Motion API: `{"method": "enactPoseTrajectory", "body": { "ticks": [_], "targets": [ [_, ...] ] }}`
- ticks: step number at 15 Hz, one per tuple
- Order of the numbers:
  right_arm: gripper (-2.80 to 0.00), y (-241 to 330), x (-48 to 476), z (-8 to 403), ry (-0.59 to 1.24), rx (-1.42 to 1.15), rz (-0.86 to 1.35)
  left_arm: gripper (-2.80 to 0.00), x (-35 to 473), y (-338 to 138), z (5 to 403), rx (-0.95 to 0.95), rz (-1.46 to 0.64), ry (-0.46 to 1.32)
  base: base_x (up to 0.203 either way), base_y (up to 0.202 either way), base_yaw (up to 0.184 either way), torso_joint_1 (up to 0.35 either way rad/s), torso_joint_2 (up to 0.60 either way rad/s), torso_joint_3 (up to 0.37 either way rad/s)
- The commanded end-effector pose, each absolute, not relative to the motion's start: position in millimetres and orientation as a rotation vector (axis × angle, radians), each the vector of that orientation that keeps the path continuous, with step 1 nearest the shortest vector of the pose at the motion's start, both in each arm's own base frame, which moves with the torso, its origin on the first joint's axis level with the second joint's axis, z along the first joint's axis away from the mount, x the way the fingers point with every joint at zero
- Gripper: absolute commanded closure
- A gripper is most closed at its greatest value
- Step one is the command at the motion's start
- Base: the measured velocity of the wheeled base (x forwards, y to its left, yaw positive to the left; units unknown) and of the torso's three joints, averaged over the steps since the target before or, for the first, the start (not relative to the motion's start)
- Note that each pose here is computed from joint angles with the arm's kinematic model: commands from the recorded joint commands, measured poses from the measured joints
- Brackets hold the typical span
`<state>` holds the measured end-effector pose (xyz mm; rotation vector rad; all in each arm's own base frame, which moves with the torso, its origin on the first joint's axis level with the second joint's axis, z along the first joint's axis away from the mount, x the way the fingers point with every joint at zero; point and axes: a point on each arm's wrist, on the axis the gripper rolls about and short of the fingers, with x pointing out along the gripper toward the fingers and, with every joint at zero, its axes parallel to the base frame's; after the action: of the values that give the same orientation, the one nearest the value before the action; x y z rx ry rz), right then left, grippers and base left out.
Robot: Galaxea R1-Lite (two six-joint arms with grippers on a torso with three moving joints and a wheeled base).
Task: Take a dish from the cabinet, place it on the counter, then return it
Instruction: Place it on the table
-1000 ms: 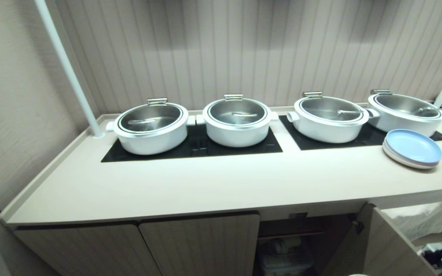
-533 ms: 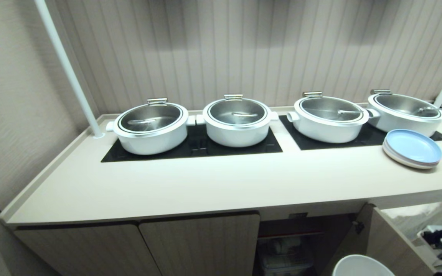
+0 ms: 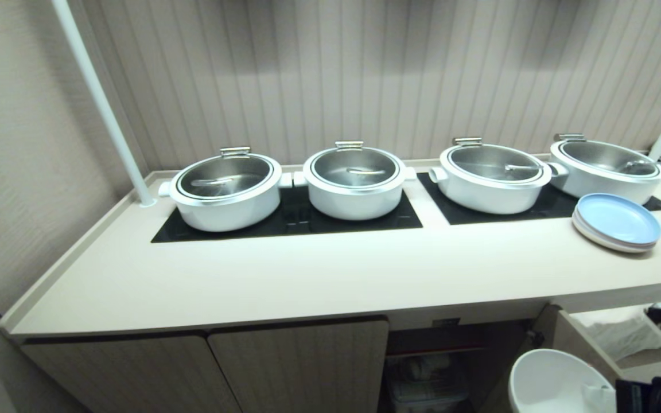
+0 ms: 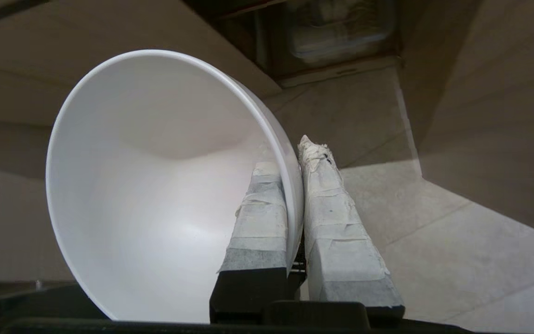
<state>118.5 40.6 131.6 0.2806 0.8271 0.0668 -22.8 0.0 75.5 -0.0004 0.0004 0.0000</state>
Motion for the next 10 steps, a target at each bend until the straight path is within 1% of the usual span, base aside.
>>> {"method": "enactPoseTrajectory", "body": {
  "ticks": [1, 4, 10],
  "targets": [
    [0.0, 37, 131, 136, 0.837, 0.301, 0.01, 0.0, -23, 0, 75, -0.001, 0.001, 0.0, 0.0, 0.0, 0.0, 0.0, 0.0, 0.0],
    [0.0, 34, 155, 143, 0.85, 0.315, -0.053, 0.0, -23, 0, 75, -0.002, 0.0, 0.0, 0.0, 0.0, 0.0, 0.0, 0.0, 0.0],
    [0.0, 41, 203, 150, 0.914, 0.295, -0.091, 0.0, -23, 0, 75, -0.002, 0.0, 0.0, 0.0, 0.0, 0.0, 0.0, 0.0, 0.0]
  ]
}}
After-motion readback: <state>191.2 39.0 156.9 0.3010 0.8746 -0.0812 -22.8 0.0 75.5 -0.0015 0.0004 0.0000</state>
